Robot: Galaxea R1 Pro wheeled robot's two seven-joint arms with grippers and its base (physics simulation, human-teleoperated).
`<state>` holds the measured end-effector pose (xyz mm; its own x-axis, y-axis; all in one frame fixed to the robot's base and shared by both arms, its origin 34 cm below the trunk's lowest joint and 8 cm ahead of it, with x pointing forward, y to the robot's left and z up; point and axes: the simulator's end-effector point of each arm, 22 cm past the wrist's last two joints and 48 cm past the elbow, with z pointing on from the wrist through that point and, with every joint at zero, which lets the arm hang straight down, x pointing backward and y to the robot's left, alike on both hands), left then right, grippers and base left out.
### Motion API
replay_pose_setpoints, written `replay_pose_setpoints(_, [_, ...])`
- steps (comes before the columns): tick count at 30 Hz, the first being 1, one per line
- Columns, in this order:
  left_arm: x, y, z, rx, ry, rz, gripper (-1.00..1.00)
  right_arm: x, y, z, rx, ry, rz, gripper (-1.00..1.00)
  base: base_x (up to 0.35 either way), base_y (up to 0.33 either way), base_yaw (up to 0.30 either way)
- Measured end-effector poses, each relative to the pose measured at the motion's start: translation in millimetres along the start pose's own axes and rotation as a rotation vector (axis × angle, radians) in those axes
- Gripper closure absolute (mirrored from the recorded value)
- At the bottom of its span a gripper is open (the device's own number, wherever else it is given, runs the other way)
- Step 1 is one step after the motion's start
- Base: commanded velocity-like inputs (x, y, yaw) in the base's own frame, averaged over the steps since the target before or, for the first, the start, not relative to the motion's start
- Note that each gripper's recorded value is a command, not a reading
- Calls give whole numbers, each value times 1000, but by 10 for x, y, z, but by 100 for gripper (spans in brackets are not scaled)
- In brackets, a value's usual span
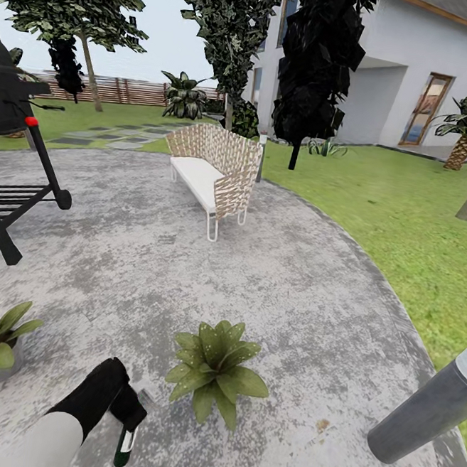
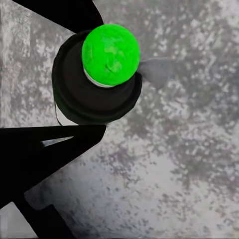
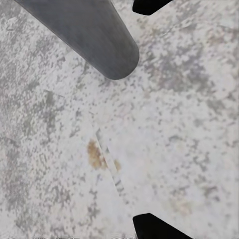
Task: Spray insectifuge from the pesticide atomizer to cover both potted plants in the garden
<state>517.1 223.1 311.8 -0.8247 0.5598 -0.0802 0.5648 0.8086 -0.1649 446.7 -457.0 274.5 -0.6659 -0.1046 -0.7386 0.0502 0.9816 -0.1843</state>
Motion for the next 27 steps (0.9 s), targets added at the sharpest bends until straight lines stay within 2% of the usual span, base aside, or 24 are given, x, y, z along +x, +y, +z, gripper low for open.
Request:
replay_pose_setpoints(2, [-180, -55, -126, 26, -11, 29, 100, 1, 2, 0, 0, 0, 0, -100, 0, 0, 0])
replay_pose_setpoints(4, [-289, -43, -211, 32, -23, 37, 100, 2, 3, 0, 0, 1, 0, -100, 0, 0, 0])
replay_pose_setpoints(7, [-438, 119, -382, 9, -42, 37, 100, 1, 2, 1, 0, 1, 0, -100, 0, 0, 0])
replay_pose_setpoints(9, [-390, 227, -411, -9, -34, 33, 100, -1, 2, 2, 0, 0, 0, -100, 0, 0, 0])
replay_pose_setpoints(11, [-172, 524, -468, -51, -6, 12, 100, -3, 2, 3, 0, 0, -1, -100, 0, 0, 0])
replay_pose_setpoints(14, [-12, 688, -495, -70, 12, -6, 100, -3, 2, 3, 0, 0, -1, -100, 0, 0, 0])
replay_pose_setpoints(18, [-46, 625, -474, -60, 7, -6, 100, -3, -4, 2, 0, 0, -1, -100, 0, 0, 0])
replay_pose_setpoints(22, [-347, 256, -410, -13, -26, 29, 100, -2, 0, 2, 0, 0, -1, -100, 0, 0, 0])
replay_pose_setpoints(25, [-416, 193, -409, -8, -31, 42, 100, -3, -1, 3, 0, 0, -1, -100, 0, 0, 0])
replay_pose_setpoints(27, [-337, 221, -382, -11, -19, 39, 100, -2, 0, 3, 0, 0, -1, -100, 0, 0, 0])
